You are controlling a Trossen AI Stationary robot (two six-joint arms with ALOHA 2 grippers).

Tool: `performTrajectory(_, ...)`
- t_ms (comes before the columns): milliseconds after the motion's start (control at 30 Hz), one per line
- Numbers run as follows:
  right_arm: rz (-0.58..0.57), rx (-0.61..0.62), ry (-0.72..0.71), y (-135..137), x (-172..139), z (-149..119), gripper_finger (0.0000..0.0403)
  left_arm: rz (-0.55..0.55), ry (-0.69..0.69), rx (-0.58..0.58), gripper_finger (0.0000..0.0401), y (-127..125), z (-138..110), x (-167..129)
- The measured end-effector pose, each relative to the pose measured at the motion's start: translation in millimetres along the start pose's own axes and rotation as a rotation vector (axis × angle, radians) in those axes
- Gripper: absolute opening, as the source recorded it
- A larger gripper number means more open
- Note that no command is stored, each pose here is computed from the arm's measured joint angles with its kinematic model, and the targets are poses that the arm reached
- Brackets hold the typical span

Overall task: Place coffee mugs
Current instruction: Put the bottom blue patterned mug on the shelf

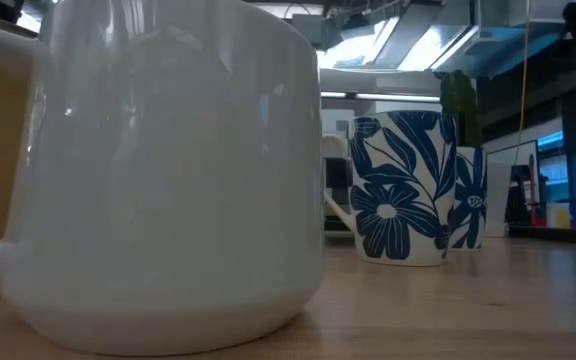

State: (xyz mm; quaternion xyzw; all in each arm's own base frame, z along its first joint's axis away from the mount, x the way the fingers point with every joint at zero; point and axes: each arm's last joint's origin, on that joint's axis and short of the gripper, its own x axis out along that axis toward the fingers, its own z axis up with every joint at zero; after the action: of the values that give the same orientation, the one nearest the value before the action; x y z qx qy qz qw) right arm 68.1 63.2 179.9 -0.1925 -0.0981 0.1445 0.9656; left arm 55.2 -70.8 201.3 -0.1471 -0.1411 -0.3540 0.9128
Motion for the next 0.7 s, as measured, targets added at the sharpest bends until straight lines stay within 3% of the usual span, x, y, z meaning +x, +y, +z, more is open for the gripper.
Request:
performTrajectory(67, -0.02, 0.077, -0.018, -2, 0, 2, 0.0205, 0.0, 0.0, 0.0, 0.0112, 0, 0, 0)
performTrajectory(200, -0.175, 0.146, -0.001, -9, -1, 6, 0.0205, 0.0, 0.0, 0.0, 0.0112, 0, 0, 0)
performTrajectory(367, -0.428, 0.443, -0.137, -28, -7, 23, 0.0205, 0.0, 0.0, 0.0, 0.0112, 0, 0, 0)
performTrajectory(467, -0.519, 0.612, -0.279, -43, -16, 36, 0.0205, 0.001, 0.0, 0.0, 0.0112, 0, 0, 0)
performTrajectory(600, -0.503, 0.624, -0.364, -58, -22, 59, 0.0205, 0.004, -0.001, 0.013, 0.0112, 0, 0, 0)
performTrajectory(700, -0.495, 0.6, -0.359, -69, -21, 80, 0.0205, 0.085, -0.028, 0.065, 0.0112, 2, 3, 0)
